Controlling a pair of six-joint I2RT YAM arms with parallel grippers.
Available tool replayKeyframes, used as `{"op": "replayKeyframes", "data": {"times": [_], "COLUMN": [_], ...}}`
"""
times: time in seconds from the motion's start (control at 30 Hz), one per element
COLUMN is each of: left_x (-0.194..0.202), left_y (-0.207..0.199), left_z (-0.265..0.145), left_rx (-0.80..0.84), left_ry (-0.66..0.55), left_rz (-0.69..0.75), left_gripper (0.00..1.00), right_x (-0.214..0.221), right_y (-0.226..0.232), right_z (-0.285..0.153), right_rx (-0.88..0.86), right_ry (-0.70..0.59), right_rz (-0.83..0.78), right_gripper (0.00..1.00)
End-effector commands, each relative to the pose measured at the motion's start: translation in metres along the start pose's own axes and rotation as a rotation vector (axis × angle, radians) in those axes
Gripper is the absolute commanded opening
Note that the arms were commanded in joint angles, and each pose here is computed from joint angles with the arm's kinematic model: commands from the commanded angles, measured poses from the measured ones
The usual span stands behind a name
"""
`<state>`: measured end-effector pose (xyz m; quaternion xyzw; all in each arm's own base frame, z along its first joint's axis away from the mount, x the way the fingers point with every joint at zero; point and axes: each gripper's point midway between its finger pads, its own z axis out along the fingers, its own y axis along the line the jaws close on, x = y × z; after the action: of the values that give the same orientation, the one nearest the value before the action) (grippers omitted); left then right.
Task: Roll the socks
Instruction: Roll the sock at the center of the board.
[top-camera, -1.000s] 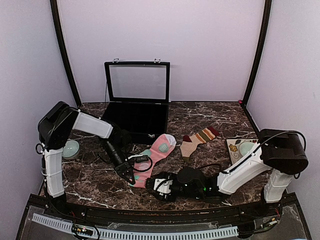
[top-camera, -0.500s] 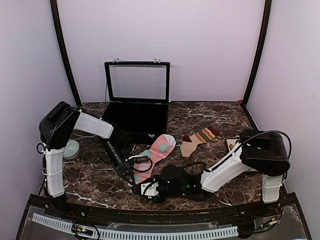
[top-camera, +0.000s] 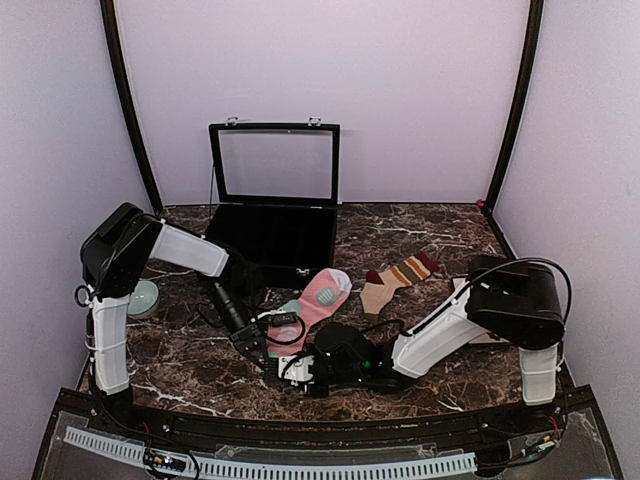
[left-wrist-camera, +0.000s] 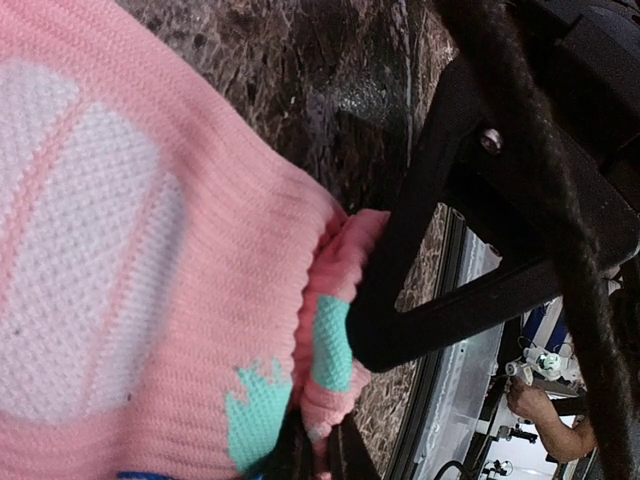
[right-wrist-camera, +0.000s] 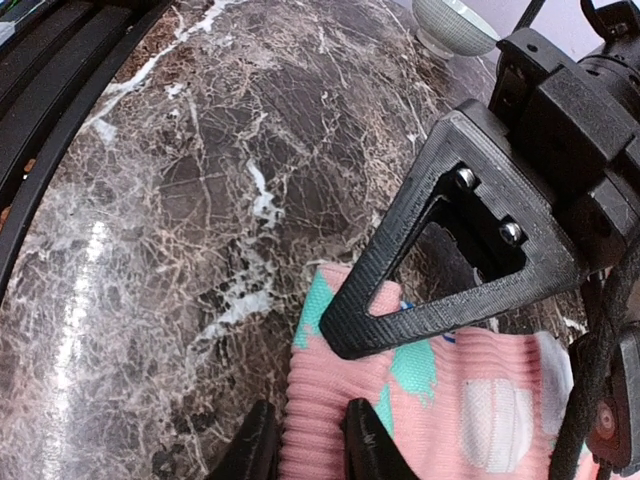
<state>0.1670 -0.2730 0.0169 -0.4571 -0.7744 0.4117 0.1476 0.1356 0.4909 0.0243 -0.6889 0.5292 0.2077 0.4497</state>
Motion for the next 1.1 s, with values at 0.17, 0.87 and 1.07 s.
{"op": "replayKeyframes", "data": {"times": [0.17, 0.87, 1.07], "left_x": [0.033, -0.001, -0.003], "left_y": [0.033, -0.043, -0.042], "left_z": [0.002, -0.07, -0.038], "left_rx": [-0.143, -0.325, -0.367], "left_ry": [0.105, -0.24, -0.121], "left_rz": [0.005, 0.6, 0.727], "left_gripper": [0.6, 0.93, 0.82], "right_x": [0.037, 0.038, 0.059], "right_y": [0.011, -0.002, -0.002], "right_z": [0.005, -0.016, -0.012], "right_rx": [-0.094, -0.363, -0.423], "right_ry": [0.102, 0.044, 0.114], "right_rz": [0.209, 1.011, 1.224], "right_gripper": [0.0, 0.0, 0.0]}}
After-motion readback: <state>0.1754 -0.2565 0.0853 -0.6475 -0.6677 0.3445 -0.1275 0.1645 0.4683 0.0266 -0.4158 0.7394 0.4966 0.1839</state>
